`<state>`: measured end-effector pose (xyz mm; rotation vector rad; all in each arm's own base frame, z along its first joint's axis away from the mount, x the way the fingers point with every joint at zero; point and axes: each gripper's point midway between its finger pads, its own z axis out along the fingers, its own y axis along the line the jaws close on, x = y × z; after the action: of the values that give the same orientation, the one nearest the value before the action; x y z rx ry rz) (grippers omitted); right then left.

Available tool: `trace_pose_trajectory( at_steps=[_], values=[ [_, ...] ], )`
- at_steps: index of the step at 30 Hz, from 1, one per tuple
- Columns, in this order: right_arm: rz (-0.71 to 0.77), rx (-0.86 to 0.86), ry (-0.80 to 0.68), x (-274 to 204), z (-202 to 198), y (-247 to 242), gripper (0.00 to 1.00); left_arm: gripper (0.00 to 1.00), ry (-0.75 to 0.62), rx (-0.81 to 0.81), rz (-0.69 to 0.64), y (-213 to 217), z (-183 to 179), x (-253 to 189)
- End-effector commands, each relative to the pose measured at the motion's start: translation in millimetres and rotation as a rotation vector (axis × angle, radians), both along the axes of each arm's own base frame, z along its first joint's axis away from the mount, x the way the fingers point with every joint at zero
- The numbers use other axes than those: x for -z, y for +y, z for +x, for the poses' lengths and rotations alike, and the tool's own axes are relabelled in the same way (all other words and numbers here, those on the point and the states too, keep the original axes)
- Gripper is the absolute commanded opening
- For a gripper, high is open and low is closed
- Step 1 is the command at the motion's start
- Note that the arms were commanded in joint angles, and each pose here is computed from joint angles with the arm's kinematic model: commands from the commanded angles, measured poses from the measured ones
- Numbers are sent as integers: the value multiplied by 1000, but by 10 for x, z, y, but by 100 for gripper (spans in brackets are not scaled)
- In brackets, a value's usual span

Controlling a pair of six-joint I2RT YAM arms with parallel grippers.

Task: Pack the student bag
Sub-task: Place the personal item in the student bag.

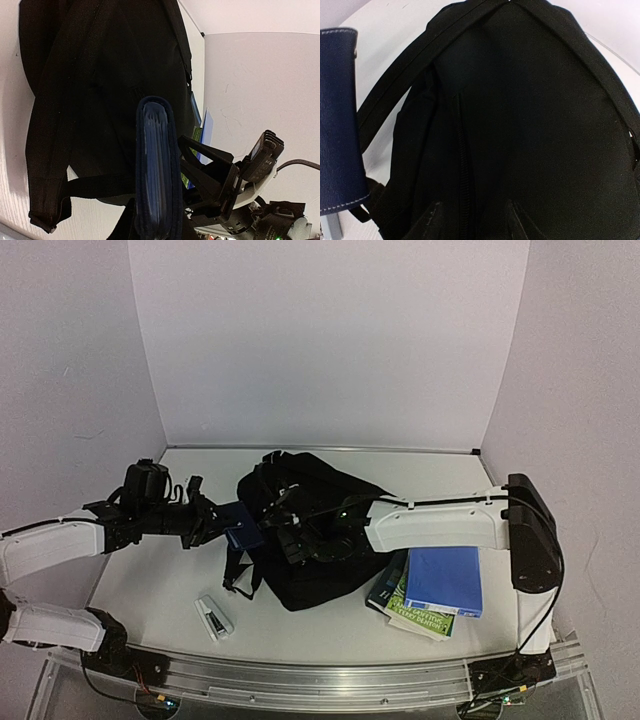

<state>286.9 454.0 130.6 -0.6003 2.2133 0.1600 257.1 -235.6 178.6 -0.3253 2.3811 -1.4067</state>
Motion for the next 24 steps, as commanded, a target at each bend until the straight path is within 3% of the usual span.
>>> trace_pose_trajectory(
  at_steps=[1,3,6,15,24],
  values=[
    [-34,61,-66,-117,91,-71,26,0,-44,25,-66,-88,51,-159],
    [-34,68,-69,-120,99,-83,11,0,-40,30,-86,-119,65,-169],
    [-11,65,-57,-153,78,-64,0,0,-28,43,-143,-193,89,-185],
    [237,65,-43,-630,11,29,0,0,10,154,-210,-596,19,-184],
    [358,70,-22,-757,-27,80,0,0,86,195,-247,-765,-77,-62]
  ],
)
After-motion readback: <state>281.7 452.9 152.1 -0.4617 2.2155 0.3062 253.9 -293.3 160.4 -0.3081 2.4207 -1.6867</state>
